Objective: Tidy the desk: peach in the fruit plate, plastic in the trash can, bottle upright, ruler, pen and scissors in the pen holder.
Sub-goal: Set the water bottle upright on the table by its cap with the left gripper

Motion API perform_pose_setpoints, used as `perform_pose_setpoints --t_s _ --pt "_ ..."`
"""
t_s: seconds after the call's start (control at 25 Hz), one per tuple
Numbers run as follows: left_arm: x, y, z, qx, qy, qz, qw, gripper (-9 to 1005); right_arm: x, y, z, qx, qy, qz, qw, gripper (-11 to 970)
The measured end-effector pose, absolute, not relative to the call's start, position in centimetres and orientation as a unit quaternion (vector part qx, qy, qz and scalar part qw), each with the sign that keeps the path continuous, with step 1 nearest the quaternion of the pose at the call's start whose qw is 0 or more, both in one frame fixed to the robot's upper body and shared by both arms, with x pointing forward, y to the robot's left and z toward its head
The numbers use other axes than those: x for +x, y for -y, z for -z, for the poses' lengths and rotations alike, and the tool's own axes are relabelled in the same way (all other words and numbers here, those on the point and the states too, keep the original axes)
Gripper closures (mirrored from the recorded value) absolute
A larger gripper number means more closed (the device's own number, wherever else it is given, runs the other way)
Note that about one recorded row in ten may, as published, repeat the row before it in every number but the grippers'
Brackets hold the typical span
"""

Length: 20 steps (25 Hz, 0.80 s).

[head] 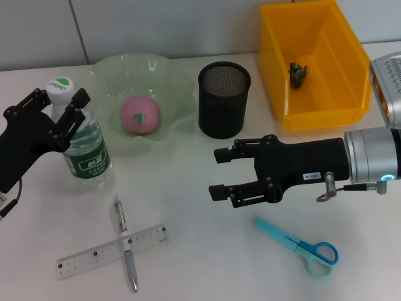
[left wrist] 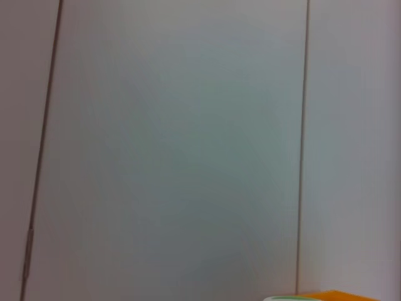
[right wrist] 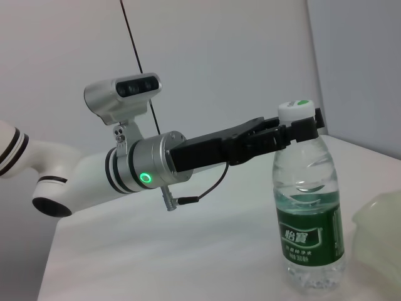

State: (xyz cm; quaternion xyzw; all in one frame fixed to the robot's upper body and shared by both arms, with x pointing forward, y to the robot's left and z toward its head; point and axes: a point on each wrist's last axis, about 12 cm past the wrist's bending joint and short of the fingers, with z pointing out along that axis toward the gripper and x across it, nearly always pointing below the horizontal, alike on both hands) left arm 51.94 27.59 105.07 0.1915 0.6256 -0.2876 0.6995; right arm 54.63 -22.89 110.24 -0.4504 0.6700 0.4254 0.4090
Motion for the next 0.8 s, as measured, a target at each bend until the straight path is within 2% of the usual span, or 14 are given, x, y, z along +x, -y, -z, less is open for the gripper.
perform_pose_setpoints --t_s 0.8 --pt "52.19 -27.64 -104.43 0.192 -0.638 0.247 0.704 553 54.64 22.87 -110.24 -0.448 -0.671 -0.427 0.408 184"
